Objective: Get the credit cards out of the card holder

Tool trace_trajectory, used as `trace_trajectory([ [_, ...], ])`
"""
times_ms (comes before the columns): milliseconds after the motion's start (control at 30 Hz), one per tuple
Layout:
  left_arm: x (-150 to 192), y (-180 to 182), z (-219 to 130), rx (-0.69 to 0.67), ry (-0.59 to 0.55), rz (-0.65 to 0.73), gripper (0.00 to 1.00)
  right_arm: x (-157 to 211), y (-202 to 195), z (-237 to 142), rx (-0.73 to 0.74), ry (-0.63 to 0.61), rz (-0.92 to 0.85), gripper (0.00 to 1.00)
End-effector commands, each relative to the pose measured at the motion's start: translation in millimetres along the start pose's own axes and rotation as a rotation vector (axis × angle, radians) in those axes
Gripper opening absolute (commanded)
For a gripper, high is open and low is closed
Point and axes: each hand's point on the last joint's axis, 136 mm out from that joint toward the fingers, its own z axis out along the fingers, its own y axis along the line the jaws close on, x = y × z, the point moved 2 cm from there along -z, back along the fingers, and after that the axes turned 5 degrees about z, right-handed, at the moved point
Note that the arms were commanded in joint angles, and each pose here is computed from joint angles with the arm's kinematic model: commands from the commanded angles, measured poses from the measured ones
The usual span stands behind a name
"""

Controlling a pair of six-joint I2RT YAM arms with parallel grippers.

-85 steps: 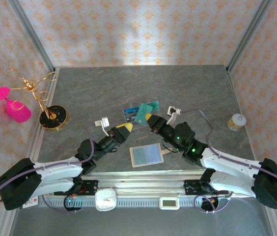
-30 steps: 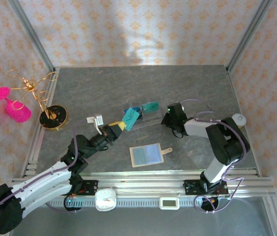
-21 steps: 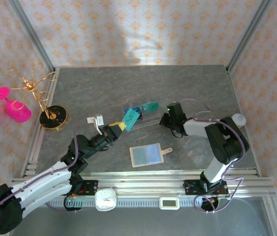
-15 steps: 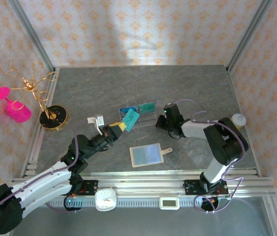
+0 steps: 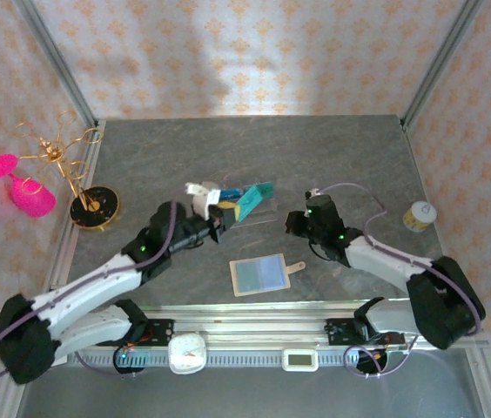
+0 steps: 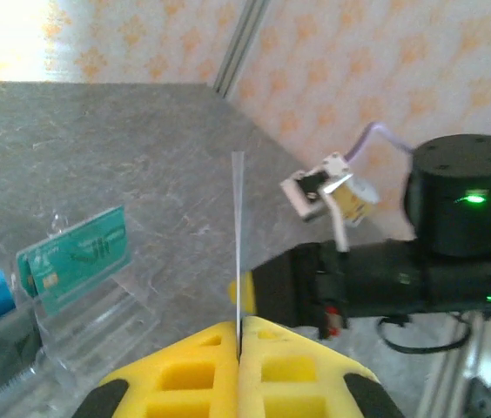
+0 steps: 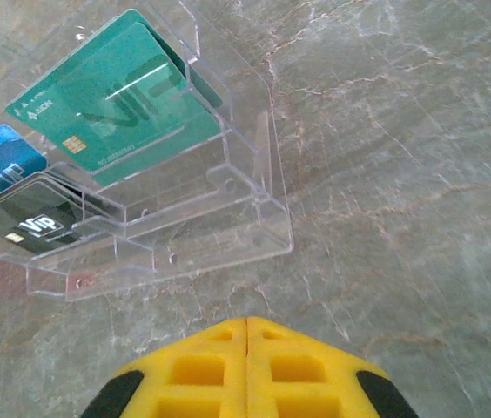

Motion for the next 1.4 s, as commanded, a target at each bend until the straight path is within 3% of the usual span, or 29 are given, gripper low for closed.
trace_trajectory([
  [0, 20.4, 5.6, 16.9, 0.010, 0.221, 0.321, 0.00, 3.0, -13.1, -9.6, 0.028, -0.009, 0.046, 0.06],
  [67, 20.3, 1.9, 27.6, 0.068, 0.272, 0.483, 0.00, 0.7, -13.3, -15.9, 0.014, -0.025, 0.052, 0.05],
  [167, 4.9, -1.4, 42.5, 0.107, 0.274, 0.608, 0.00, 0.6, -16.1, -19.8, -0.002, -0.028, 0.067, 0.05],
  [467, 15.0, 24.9, 97.4, 0.207, 0.559, 0.793, 0.00, -3.2, -22.4, -24.9, 0.003, -0.044, 0.078, 0.05],
  [567, 13.7, 42.9, 107.3, 0.194, 0.586, 0.801, 0.00, -5.5, -24.1, -23.6, 0.005, -0.046, 0.083, 0.05],
  [867, 9.4, 59.7, 120.2, 0.180, 0.468, 0.776, 0.00, -20.3, -21.9, -15.4, 0.016, -0.056, 0.066, 0.05],
  [1167, 16.7, 78.4, 129.4, 0.128, 0.462, 0.752, 0.00, -25.6, -19.3, -15.6, 0.005, -0.062, 0.057, 0.05],
  [1367, 24.7, 85.1, 131.7, 0.150, 0.524, 0.749, 0.00, -23.8, -20.7, -15.3, 0.009, -0.056, 0.058, 0.04],
])
